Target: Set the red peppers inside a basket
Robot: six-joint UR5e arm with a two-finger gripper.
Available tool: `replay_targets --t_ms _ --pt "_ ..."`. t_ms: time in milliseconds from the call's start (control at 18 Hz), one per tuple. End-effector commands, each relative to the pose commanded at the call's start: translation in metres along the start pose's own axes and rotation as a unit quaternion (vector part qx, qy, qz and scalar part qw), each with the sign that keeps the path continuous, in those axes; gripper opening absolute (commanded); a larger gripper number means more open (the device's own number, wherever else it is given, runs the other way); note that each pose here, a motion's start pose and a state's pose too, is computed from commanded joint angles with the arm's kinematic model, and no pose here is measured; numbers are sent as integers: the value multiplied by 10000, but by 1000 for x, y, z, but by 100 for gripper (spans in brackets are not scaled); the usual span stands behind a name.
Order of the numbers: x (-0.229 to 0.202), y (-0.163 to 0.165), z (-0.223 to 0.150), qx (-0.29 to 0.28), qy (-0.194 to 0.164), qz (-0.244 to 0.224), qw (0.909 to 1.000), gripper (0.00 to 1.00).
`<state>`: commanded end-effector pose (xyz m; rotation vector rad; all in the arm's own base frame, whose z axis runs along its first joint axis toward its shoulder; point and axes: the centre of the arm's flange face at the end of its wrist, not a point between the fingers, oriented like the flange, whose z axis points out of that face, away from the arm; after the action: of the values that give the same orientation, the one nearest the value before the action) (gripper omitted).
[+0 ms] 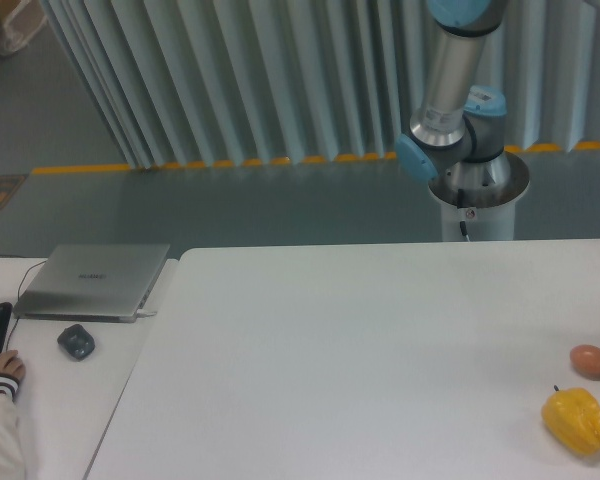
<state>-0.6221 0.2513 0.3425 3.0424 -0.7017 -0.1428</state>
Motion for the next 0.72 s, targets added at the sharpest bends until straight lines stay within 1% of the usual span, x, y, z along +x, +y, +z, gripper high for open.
replay_targets --t_ms 56,222,278,333,389,444,500,556,611,722 --pt "-2 19 15 -9 -12 130 9999 49" --pt "-3 65 36 167 -94 401 9990 49" --pt "-3 79 43 272 -133 493 9983 54" --pt "-3 85 46 275 -155 532 9981 60" --pt "-3 86 46 264 -177 571 9979 62" --pt "-3 88 45 258 -184 595 9977 70" --pt "-2 88 43 251 -198 595 9977 76" --pt "-1 87 42 258 -202 603 9976 97" --pt "-1 86 39 249 -222 611 9976 100" --pt "0 84 33 246 -264 628 9974 100"
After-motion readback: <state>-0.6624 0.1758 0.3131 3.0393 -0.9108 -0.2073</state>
